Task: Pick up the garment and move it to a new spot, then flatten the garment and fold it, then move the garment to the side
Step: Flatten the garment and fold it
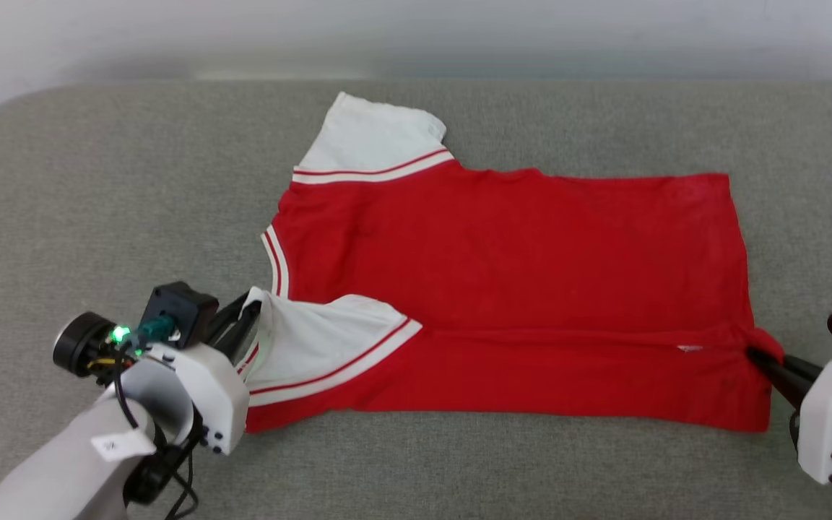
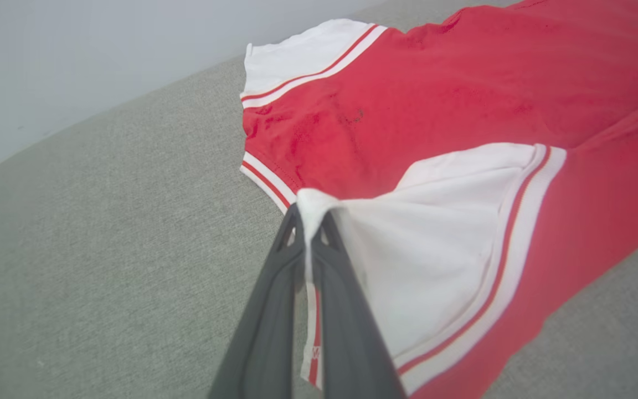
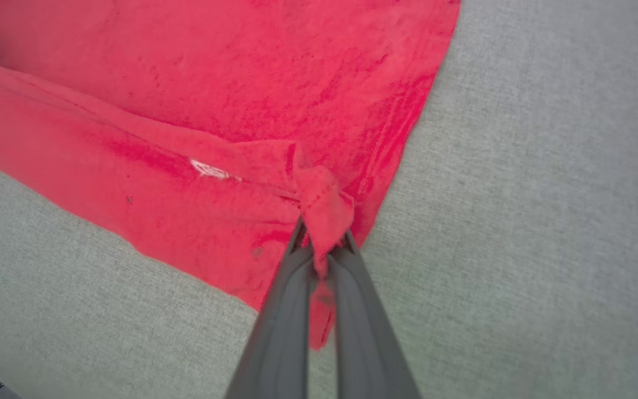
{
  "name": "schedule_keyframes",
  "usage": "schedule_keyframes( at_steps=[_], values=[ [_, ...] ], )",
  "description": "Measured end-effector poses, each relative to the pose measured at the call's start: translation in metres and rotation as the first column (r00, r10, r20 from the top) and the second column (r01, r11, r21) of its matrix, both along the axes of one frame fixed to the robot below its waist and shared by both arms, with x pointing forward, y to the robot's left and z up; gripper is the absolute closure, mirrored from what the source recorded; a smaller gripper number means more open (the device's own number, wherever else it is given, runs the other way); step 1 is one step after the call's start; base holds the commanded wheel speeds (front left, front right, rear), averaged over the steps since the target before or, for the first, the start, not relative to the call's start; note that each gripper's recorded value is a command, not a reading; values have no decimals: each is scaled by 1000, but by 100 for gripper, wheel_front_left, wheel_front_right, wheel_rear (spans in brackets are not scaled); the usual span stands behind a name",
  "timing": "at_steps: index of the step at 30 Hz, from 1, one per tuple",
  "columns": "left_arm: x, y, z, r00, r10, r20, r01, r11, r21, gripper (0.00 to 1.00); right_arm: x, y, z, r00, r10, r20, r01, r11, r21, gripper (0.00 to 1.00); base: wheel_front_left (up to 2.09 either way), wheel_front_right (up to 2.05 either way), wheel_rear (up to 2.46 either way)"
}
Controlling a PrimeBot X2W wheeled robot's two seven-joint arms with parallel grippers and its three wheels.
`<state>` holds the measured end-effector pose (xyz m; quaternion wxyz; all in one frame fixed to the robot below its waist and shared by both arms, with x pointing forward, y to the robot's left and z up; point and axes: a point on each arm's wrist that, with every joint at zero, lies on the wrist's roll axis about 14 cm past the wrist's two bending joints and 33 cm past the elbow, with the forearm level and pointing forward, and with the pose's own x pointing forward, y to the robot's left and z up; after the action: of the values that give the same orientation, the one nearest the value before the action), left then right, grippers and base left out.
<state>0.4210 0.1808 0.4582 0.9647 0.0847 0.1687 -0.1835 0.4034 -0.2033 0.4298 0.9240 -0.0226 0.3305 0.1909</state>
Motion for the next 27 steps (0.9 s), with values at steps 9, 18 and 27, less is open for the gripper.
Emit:
schedule_keyframes(
  at_steps=[9,18,27],
  values=[
    [20,-3,-68,985,-14,-174,17,1000,17,100,12,-1,-48,991,-4,-131,0,999,-36,100,0,0,0],
    [19,4,-67,988,1,-153,-1,1000,3,0,18,3,-31,999,2,-39,-2,1000,-15,0,0,0,0],
    [41,29,15,999,18,-29,-15,996,83,0,26,9,16,993,22,116,-23,1000,7,0,0,0,0]
  ],
)
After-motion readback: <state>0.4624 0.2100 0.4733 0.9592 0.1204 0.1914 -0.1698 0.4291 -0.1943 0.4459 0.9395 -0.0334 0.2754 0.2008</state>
